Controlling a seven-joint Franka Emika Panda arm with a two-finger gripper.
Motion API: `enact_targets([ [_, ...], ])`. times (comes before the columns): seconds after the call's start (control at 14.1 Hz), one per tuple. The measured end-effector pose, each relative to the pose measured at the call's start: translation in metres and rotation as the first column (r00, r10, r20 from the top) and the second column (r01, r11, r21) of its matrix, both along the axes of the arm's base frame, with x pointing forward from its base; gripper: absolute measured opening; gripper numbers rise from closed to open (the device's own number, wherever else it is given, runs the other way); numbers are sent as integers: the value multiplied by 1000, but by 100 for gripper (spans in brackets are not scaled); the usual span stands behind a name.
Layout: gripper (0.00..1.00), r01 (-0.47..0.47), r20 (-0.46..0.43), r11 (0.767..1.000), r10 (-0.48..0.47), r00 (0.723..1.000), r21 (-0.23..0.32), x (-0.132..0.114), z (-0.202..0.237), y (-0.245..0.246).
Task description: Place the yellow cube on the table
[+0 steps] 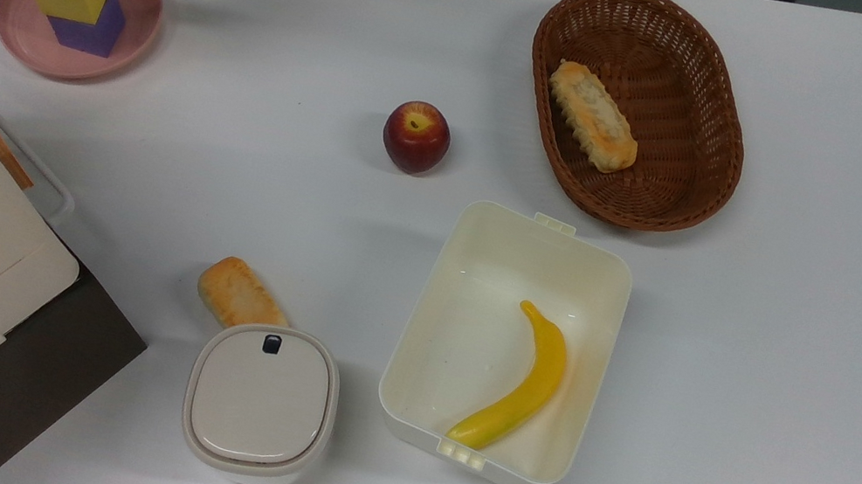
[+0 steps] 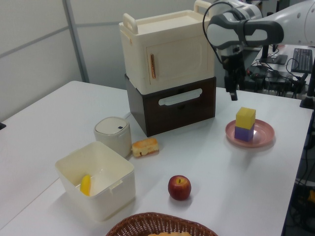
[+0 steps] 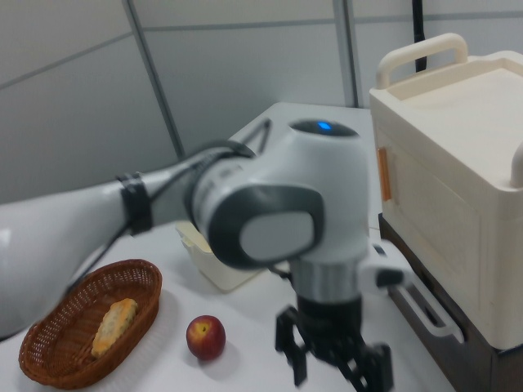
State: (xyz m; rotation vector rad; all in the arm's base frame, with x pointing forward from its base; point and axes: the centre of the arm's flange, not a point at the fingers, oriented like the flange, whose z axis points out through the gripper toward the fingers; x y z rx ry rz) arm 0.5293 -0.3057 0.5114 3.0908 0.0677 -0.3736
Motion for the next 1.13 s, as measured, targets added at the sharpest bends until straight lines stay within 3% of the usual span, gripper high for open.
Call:
enact_targets([
  [0.43,100,5,-124,1000,-4,992,12,-5,-66,-39],
  [0.99,100,31,-139,1000,-31,990,-1,9,-114,-46],
  [1.13,93,33,-143,999,-33,989,-4,11,-119,-47],
])
